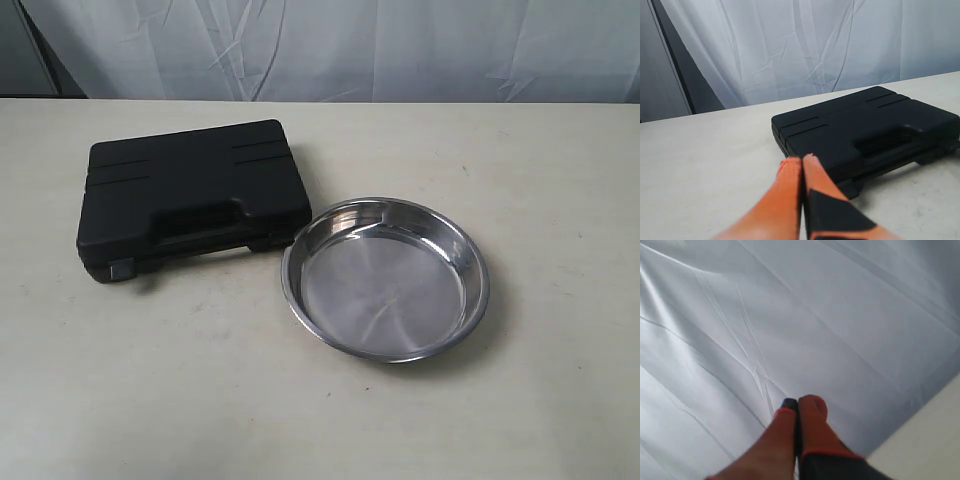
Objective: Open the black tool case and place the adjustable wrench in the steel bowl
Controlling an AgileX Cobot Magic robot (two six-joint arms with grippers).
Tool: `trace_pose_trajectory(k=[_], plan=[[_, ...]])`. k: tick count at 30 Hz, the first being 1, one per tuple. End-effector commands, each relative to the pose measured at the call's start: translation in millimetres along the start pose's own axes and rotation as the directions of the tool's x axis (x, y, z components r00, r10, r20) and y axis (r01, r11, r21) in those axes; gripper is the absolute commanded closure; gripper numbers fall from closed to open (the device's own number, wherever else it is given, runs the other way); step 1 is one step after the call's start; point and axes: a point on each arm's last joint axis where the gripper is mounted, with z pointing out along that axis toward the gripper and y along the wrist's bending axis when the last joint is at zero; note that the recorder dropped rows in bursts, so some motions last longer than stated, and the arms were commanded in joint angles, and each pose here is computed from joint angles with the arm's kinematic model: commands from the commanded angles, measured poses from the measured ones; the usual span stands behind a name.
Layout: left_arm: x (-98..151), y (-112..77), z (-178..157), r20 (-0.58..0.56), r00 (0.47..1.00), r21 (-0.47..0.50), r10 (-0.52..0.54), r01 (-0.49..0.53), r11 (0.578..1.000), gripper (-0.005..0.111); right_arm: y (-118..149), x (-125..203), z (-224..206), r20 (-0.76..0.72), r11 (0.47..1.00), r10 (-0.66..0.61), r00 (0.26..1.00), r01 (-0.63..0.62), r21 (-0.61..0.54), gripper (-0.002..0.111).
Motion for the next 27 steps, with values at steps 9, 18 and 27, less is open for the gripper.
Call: trace_pose_trajectory(k=[9, 18, 27], plan=[[-1, 0.0, 0, 0.005, 1.0, 0.001, -0.002, 0.002, 1.0, 0.106, 87, -50, 116, -0.304, 0.87, -0.477, 0.825, 0.491, -0.032, 0.109], [-1, 0.0, 0, 0.005, 1.0, 0.001, -0.002, 0.002, 1.0, 0.106, 122, 37, 281, -0.607, 0.552, -0.772, 0.188, 0.672, -0.494, 0.109], [-1, 0.0, 0, 0.005, 1.0, 0.001, -0.002, 0.002, 1.0, 0.106, 173, 205, 301, -0.273, 0.26, -0.94, -0.205, 0.089, -0.962, 0.085]])
